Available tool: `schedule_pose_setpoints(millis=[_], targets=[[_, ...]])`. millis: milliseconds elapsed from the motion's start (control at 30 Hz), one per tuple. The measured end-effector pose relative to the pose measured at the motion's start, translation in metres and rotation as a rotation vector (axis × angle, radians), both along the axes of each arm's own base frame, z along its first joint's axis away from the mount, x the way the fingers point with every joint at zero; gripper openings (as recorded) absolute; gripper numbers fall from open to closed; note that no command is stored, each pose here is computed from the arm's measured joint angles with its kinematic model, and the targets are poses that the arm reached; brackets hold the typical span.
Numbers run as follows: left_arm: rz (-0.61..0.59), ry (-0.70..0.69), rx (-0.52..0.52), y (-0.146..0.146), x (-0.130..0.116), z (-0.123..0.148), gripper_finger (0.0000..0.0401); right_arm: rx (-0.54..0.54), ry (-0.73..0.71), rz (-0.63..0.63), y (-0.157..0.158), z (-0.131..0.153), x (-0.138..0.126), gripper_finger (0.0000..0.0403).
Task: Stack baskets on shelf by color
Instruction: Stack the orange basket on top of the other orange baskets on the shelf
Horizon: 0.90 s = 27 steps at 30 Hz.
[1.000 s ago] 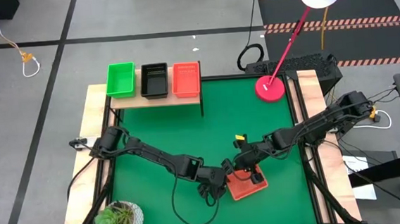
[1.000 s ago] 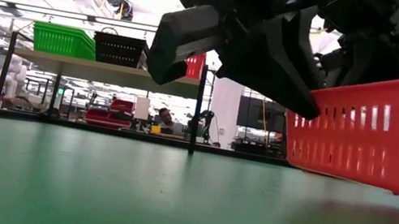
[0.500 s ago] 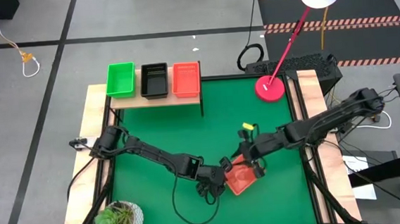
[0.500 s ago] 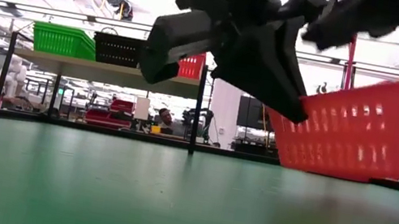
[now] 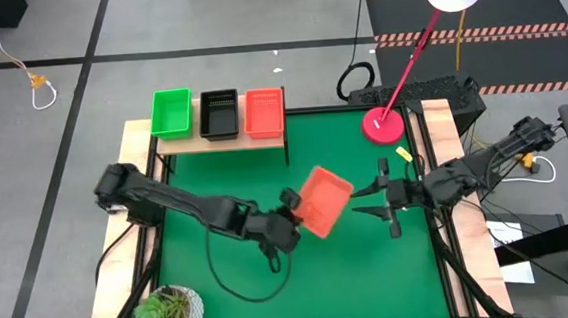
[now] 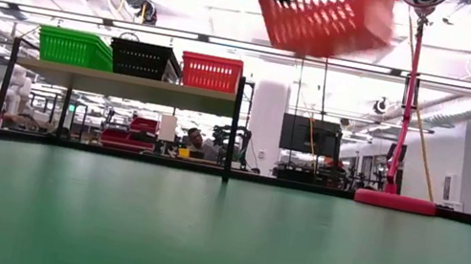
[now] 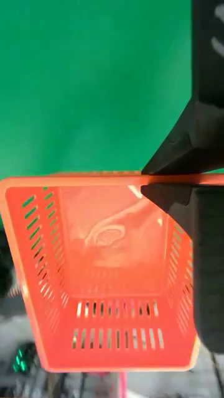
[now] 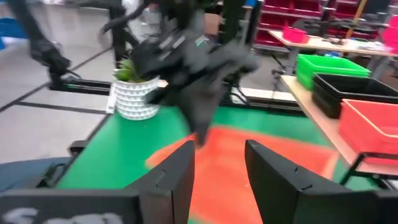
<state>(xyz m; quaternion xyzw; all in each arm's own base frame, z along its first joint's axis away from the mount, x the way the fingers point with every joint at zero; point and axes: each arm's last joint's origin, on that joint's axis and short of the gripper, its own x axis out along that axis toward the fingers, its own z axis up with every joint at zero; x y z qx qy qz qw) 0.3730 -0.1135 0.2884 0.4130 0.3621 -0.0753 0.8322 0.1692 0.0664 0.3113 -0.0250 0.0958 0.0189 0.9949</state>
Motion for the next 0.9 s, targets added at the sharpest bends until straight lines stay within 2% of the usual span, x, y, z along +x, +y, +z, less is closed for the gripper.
schedule_pose_setpoints(millis=[133,233,433,600,700,900], targets=[[0.052,-0.072,-0.016,0.017,-0.025,0.04,0.0008,-0.012,-0.007,0.05,0.007,0.001,-0.006,0.0118],[0.118,-0.153,-0.016,0.031,-0.042,0.066,0.0013,-0.033,-0.007,0.029,0.01,0.001,-0.007,0.0095],[0.243,-0.267,0.011,0.066,-0.065,0.1,0.0008,-0.073,0.04,0.005,0.01,-0.004,-0.009,0.0042],[0.368,-0.272,0.032,0.104,-0.075,0.108,0.0011,-0.129,0.089,-0.083,0.006,-0.01,-0.01,0.0006],[0.401,-0.226,0.033,0.124,-0.077,0.105,0.0007,-0.148,0.102,-0.119,0.005,-0.012,-0.011,0.0003],[0.454,-0.188,-0.039,0.16,-0.08,0.101,0.0018,-0.155,0.104,-0.136,0.005,-0.012,-0.01,0.0001]])
